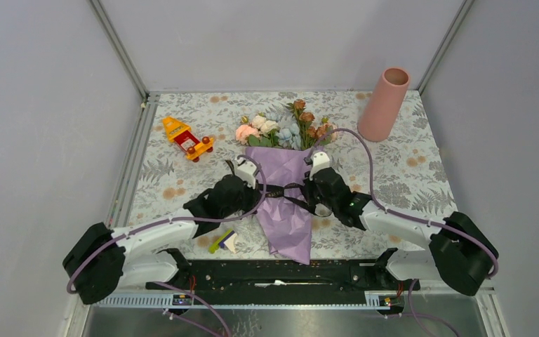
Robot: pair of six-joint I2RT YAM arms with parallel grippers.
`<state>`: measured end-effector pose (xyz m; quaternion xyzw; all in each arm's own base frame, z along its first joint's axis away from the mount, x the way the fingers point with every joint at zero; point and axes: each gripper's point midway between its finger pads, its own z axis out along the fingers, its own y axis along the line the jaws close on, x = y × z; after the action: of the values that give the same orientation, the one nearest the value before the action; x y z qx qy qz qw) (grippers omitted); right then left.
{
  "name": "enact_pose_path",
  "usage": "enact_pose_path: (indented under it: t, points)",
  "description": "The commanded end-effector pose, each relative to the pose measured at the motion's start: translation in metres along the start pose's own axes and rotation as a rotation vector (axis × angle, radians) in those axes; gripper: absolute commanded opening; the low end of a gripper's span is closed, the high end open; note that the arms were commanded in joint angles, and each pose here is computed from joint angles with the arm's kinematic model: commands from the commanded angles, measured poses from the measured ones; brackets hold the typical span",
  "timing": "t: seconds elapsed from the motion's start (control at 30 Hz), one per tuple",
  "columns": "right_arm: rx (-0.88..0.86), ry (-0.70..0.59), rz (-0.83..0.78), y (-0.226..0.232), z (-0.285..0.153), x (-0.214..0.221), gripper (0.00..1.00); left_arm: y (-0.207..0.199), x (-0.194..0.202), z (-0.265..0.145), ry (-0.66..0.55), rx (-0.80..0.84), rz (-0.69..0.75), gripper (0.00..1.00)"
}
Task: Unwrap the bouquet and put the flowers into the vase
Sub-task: Untie the ribbon from the wrapping paper.
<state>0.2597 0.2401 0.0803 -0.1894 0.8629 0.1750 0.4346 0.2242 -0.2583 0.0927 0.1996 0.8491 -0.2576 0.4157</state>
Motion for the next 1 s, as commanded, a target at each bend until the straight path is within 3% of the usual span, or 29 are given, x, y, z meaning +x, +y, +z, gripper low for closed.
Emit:
enact_pose_path:
  t: [0.0, 0.37, 0.7, 0.97]
  points:
    - [0.252, -0.126, 0.079, -0.043, -0.015, -0.02, 0.0, 0.02, -0.026, -0.018, -0.14, -0.097, -0.136, 0.0]
    - [0.617, -0.107, 0.328, -0.123, -0.061, 0.007, 0.0, 0.084, -0.022, -0.058, -0.239, -0.232, -0.405, 0.0]
    - [0.786, -0.091, 0.542, -0.171, -0.091, 0.038, 0.0, 0.129, -0.003, -0.092, -0.292, -0.443, -0.652, 0.0]
    - [0.843, -0.102, 0.715, -0.186, -0.098, 0.066, 0.0, 0.154, 0.01, -0.129, -0.475, -0.554, -0.813, 0.0]
